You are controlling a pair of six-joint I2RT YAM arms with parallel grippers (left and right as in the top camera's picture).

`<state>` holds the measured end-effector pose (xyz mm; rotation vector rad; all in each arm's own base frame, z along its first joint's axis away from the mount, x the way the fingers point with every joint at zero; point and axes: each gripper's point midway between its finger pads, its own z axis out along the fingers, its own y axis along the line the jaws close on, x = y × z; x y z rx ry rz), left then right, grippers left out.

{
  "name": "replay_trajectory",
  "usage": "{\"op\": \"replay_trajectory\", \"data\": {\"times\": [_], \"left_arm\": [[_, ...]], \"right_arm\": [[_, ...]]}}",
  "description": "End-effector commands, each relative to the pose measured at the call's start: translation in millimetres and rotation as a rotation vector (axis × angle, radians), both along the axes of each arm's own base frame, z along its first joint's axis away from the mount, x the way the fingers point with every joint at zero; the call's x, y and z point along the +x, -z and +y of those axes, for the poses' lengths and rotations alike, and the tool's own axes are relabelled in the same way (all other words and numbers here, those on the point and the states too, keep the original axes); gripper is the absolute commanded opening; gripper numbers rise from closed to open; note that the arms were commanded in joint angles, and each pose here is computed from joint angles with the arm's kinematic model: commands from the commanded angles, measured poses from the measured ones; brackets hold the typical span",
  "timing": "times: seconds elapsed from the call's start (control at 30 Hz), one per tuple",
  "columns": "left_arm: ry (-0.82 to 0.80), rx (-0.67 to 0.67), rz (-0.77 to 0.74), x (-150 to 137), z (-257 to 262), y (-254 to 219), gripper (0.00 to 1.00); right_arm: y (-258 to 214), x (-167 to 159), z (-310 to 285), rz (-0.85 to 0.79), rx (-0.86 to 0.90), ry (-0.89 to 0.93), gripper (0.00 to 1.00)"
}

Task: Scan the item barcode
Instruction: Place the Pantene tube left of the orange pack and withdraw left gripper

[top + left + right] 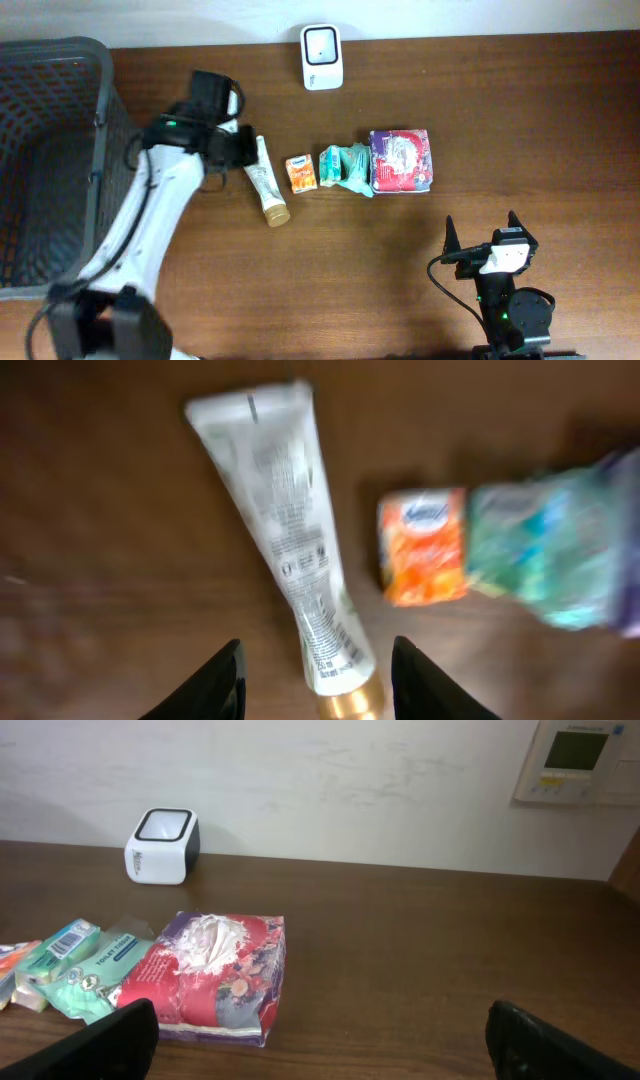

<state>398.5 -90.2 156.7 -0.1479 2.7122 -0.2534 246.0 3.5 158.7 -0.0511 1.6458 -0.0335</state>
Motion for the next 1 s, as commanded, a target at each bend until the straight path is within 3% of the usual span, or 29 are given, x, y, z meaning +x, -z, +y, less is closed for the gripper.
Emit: {"op": "replay_trajectory", "data": {"times": [0.0, 0.17, 0.3, 0.37, 0.5, 0.53, 0.63, 0.83, 0.97], "left_arm": [[-0.035, 0.024, -0.024, 5.4, 12.0, -7.7, 0.54], [-0.054, 0.069, 0.247, 4.8, 9.8, 100.7, 0.55], [-0.044, 0.056, 0.338, -1.0, 5.0, 137.9, 0.56], [-0.024, 0.007, 0.31, 6.7, -6.7, 138.2, 0.49], [0.038, 0.013, 0.294, 4.6, -29.2, 137.6, 0.15], [0.104, 0.027, 0.278, 3.8, -38.4, 137.3, 0.13], [0.117, 0.034, 0.265, 6.5, -40.8, 134.8, 0.21], [0.126, -0.03, 0.257, 12.0, -53.0, 121.8, 0.21], [0.138, -0.07, 0.262, 18.9, -61.3, 82.3, 0.24]], "right_arm": [[4.0, 0.1, -0.4, 0.007, 0.007, 0.003, 0.99], [4.0, 0.1, -0.4, 0.007, 0.007, 0.003, 0.99], [4.0, 0.1, -0.4, 0.007, 0.007, 0.003, 0.99], [4.0, 0.1, -0.4, 0.007, 0.007, 0.003, 0.99], [4.0, 0.1, -0.4, 0.007, 0.007, 0.003, 0.99], [4.0, 0.1, -0.4, 0.007, 0.007, 0.003, 0.99], [4.0, 0.1, -0.4, 0.007, 0.007, 0.002, 0.99], [4.0, 0.1, -0.4, 0.007, 0.007, 0.003, 0.99], [4.0, 0.1, -0.4, 0.007, 0.007, 0.003, 0.99]]}}
